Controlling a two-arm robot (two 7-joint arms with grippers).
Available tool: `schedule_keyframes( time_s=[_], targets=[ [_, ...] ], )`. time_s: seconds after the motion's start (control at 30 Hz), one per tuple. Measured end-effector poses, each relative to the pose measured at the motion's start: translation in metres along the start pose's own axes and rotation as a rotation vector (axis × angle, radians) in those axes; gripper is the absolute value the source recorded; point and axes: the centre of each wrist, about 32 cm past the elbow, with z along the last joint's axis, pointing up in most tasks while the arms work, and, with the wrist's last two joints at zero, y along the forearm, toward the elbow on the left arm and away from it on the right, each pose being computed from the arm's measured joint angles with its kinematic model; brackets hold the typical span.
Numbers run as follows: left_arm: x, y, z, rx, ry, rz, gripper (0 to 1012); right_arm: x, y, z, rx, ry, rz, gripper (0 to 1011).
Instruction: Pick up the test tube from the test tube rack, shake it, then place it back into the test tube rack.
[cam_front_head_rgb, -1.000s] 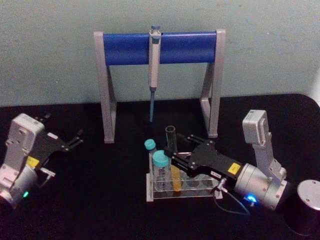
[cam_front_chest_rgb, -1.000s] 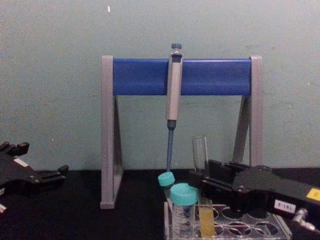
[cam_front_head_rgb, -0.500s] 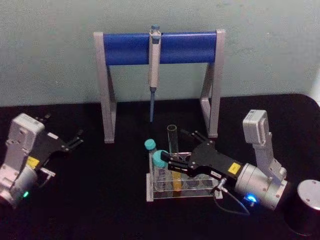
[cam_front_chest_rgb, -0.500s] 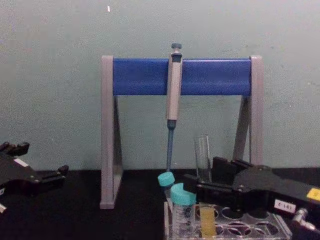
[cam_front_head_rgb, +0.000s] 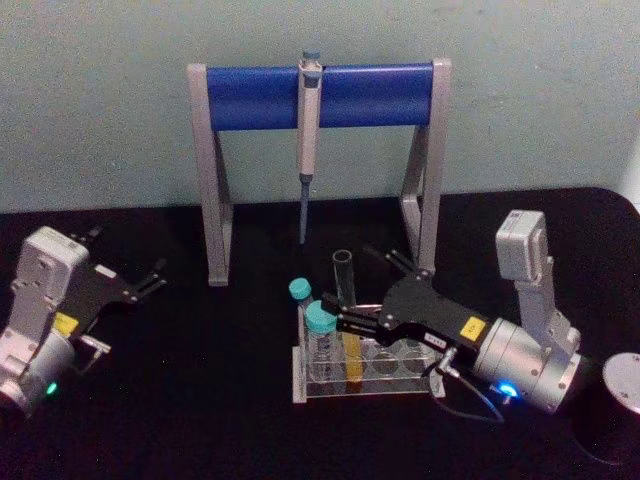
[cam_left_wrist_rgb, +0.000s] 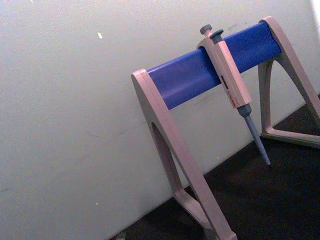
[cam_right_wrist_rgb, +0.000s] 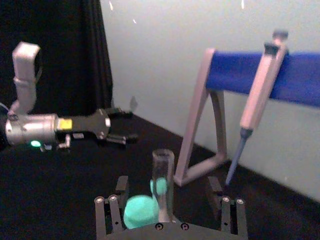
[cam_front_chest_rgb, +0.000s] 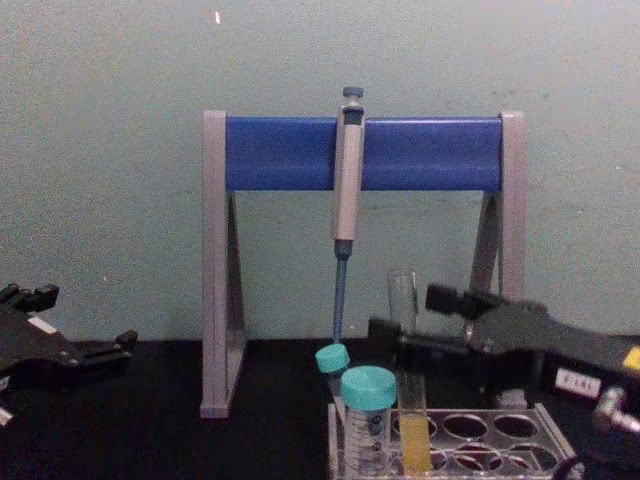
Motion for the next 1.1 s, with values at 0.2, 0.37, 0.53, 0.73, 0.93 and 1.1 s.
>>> schedule_keyframes(
  time_s=[0.2, 0.37, 0.53, 0.73, 0.93, 1.1],
  targets=[
    [0.0, 0.0, 0.0, 0.0, 0.0, 0.0, 1001, -0.001, -0.005, 0.022, 0.083, -0.051, 0.016, 1000],
    [0.0, 0.0, 0.0, 0.0, 0.0, 0.0, 1001, -0.001, -0.017, 0.039, 0.161, -0.095, -0.049, 1000],
    [0.0, 0.0, 0.0, 0.0, 0.0, 0.0, 1001, -0.004, -0.034, 0.045, 0.206, -0.133, -0.192, 1000],
    [0.0, 0.0, 0.0, 0.0, 0.0, 0.0, 1001, -0.01, -0.056, 0.035, 0.198, -0.176, -0.411, 1000],
    [0.0, 0.0, 0.0, 0.0, 0.0, 0.0, 1001, -0.016, -0.068, 0.004, 0.113, -0.168, -0.587, 1000],
    [0.0, 0.0, 0.0, 0.0, 0.0, 0.0, 1001, -0.02, -0.071, -0.018, 0.028, -0.129, -0.635, 1000]
  ],
)
